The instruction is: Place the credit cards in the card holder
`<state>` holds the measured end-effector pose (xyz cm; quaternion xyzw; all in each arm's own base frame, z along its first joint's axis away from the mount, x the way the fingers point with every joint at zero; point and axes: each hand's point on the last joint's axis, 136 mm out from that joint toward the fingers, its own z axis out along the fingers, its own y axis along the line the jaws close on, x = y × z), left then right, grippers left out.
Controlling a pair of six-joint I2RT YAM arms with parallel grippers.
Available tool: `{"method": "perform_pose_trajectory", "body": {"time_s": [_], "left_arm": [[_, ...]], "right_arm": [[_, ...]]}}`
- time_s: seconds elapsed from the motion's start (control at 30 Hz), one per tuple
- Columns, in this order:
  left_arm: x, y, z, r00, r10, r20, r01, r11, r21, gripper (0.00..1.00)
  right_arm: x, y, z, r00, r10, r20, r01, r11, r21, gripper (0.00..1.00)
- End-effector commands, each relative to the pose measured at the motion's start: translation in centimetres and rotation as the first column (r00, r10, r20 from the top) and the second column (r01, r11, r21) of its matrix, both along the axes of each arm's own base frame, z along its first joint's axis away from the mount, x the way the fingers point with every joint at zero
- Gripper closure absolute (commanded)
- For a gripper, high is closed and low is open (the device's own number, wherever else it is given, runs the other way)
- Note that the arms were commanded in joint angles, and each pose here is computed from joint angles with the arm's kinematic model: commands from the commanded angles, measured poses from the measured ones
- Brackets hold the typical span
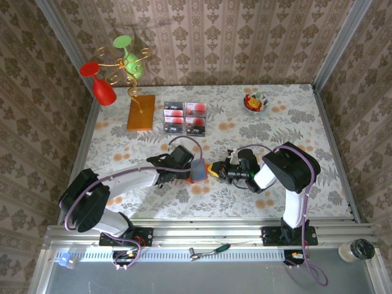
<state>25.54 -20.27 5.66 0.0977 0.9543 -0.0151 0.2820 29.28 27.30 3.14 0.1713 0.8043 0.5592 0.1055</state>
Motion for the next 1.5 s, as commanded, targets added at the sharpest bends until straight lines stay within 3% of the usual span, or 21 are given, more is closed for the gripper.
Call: {"method": "perform_pose_trajectory", "body": {"time_s": [0.0, 0.57, 0.63, 0.83, 0.93, 1.07, 1.13, 1.23, 1.47], "left_arm": [[0.1, 1.2, -0.7, 0.999, 0.042, 0.013, -0.042, 0.999, 0.022, 0.23], [0.4, 2.1, -3.5, 1.000, 0.020, 0.005, -0.020, 0.996, 0.090, 0.24], [0.5, 2.0, -3.3, 1.000, 0.014, 0.011, -0.015, 0.996, 0.088, 0.24], [0.7, 1.8, -2.7, 1.000, 0.001, 0.028, -0.003, 0.996, 0.084, 0.24], [0.8, 1.7, -2.3, 0.999, 0.000, 0.035, -0.002, 0.997, 0.076, 0.24], [0.7, 1.4, -1.9, 0.999, -0.007, 0.046, 0.004, 0.998, 0.063, 0.24], [0.7, 1.3, -1.5, 0.999, -0.011, 0.054, 0.008, 0.998, 0.055, 0.24], [0.7, 1.2, -1.1, 0.998, -0.013, 0.062, 0.010, 0.999, 0.044, 0.24], [0.8, 1.2, -0.8, 0.997, -0.011, 0.071, 0.008, 0.999, 0.040, 0.24]], "right_arm": [[0.0, -0.4, -0.4, 0.999, -0.033, 0.002, 0.033, 0.999, -0.012, 1.00], [-1.6, -1.9, -0.8, 0.998, -0.057, -0.022, 0.055, 0.996, -0.076, 1.00], [-1.7, -1.9, -0.5, 0.998, -0.052, -0.022, 0.049, 0.995, -0.088, 0.95], [-2.1, -2.7, 1.2, 1.000, -0.030, 0.003, 0.030, 0.985, -0.170, 0.66], [-2.4, -3.8, 2.3, 0.999, -0.032, 0.018, 0.035, 0.969, -0.245, 0.64], [-2.6, -5.7, 5.1, 0.996, -0.031, 0.085, 0.060, 0.930, -0.363, 0.65], [-2.6, -6.2, 6.7, 0.993, -0.010, 0.115, 0.057, 0.910, -0.411, 0.81], [-2.5, -5.7, 8.6, 0.990, 0.045, 0.133, 0.018, 0.899, -0.437, 0.92], [-1.7, -1.6, 9.7, 0.978, 0.154, 0.143, -0.074, 0.890, -0.450, 0.97]]}}
